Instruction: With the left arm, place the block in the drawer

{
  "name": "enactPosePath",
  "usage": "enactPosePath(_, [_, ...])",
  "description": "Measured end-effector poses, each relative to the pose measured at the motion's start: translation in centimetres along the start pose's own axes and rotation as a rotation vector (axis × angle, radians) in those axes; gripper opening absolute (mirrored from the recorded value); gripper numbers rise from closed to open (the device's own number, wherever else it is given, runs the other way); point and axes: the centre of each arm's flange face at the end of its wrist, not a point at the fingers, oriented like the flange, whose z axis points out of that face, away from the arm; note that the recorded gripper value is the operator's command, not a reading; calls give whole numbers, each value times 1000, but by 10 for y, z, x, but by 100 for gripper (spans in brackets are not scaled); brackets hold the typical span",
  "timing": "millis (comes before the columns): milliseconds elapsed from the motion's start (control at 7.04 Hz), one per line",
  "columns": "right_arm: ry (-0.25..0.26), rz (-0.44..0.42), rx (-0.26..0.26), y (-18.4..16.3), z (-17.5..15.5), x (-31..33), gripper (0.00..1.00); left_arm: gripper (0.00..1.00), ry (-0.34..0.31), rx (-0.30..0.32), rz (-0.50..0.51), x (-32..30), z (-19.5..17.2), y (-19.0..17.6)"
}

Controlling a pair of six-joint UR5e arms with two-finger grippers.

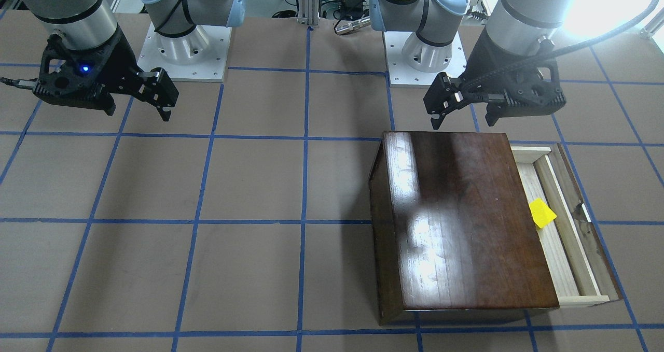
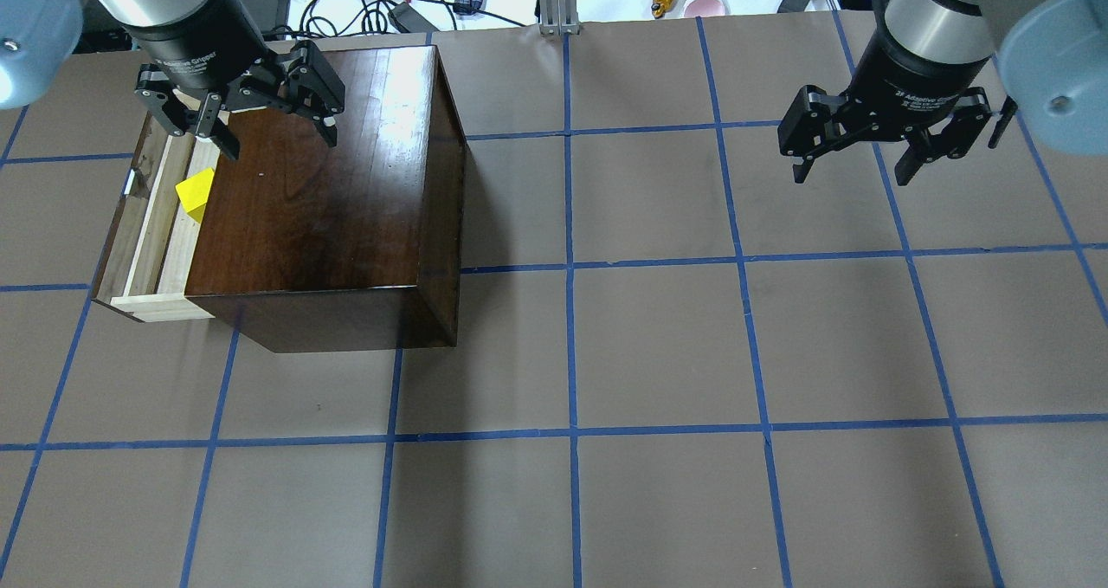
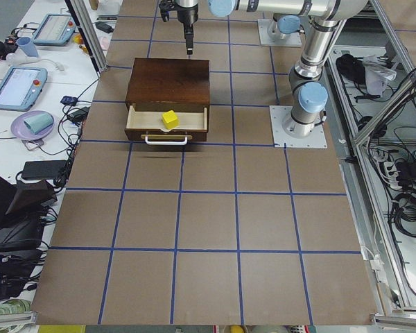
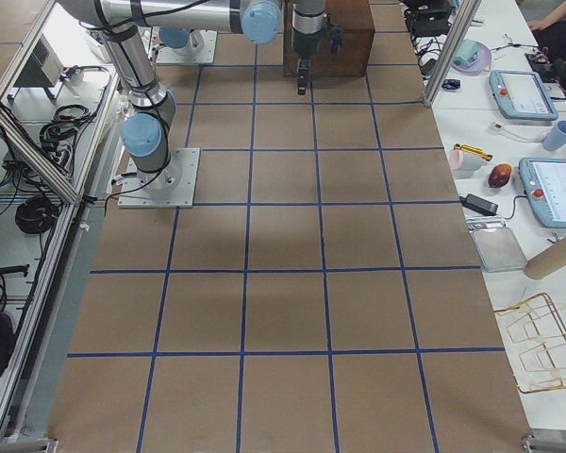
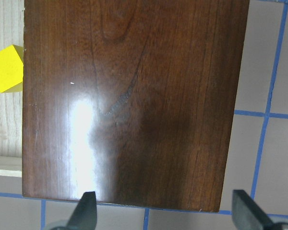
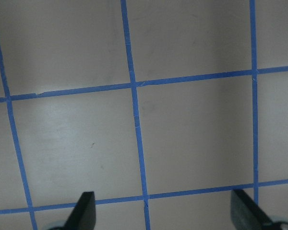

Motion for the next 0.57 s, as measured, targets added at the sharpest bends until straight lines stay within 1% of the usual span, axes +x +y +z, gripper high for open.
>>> enactPosePath(568, [0, 0, 0, 0, 0, 0, 100, 100, -1, 2, 3, -1, -1, 1])
